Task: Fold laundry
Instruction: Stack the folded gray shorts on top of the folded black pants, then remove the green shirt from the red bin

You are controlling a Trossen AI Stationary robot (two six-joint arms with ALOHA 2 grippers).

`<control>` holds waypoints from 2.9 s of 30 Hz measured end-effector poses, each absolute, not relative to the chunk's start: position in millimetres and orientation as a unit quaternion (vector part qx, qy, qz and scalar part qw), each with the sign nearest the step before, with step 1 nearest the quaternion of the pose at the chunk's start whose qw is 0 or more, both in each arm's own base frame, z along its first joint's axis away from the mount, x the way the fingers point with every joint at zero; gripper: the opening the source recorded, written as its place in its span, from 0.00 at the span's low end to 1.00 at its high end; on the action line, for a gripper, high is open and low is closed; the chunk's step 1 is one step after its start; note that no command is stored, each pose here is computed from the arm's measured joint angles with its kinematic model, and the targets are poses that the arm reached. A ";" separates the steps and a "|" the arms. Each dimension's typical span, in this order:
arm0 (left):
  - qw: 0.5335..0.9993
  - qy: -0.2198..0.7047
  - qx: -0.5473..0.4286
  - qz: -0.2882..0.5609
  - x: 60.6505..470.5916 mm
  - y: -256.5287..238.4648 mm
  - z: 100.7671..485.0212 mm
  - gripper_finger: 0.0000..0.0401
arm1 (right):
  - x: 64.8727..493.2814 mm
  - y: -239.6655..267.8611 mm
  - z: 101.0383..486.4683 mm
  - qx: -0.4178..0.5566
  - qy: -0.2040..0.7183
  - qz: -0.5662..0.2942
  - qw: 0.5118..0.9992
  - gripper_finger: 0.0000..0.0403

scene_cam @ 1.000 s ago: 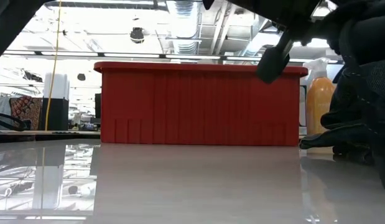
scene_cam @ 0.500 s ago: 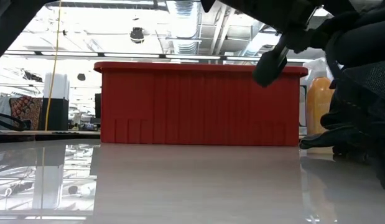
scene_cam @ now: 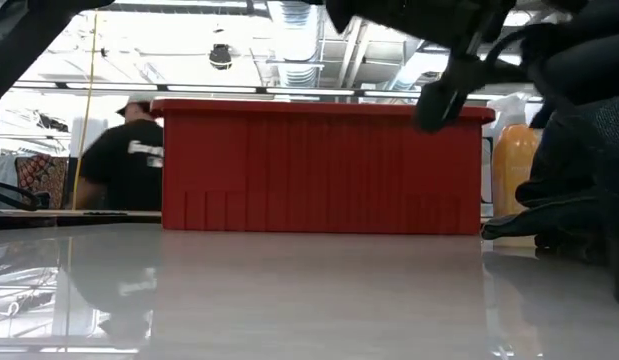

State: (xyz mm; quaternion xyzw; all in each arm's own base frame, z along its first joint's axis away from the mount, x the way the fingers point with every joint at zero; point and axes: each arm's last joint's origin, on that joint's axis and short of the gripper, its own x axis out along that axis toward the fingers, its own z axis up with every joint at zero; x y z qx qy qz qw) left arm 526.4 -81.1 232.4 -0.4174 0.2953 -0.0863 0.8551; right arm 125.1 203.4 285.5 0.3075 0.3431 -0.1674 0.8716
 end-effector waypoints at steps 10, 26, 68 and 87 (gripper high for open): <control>0.872 0.362 -0.327 -0.044 515.7 -77.5 265.9 0.43 | 129.4 216.8 245.0 0.256 0.401 -0.263 0.839 0.31; 0.913 0.366 -0.175 0.043 469.9 -87.2 335.8 0.43 | 136.9 236.1 195.0 0.219 0.479 -0.348 0.775 0.30; 0.901 0.328 -0.028 0.282 250.9 -76.6 384.5 0.43 | 137.9 130.7 326.9 0.340 0.315 -0.187 0.866 0.30; 0.959 0.158 -0.233 0.000 250.3 -100.9 308.8 0.43 | 252.8 -23.9 375.7 0.240 0.065 -0.195 0.949 0.32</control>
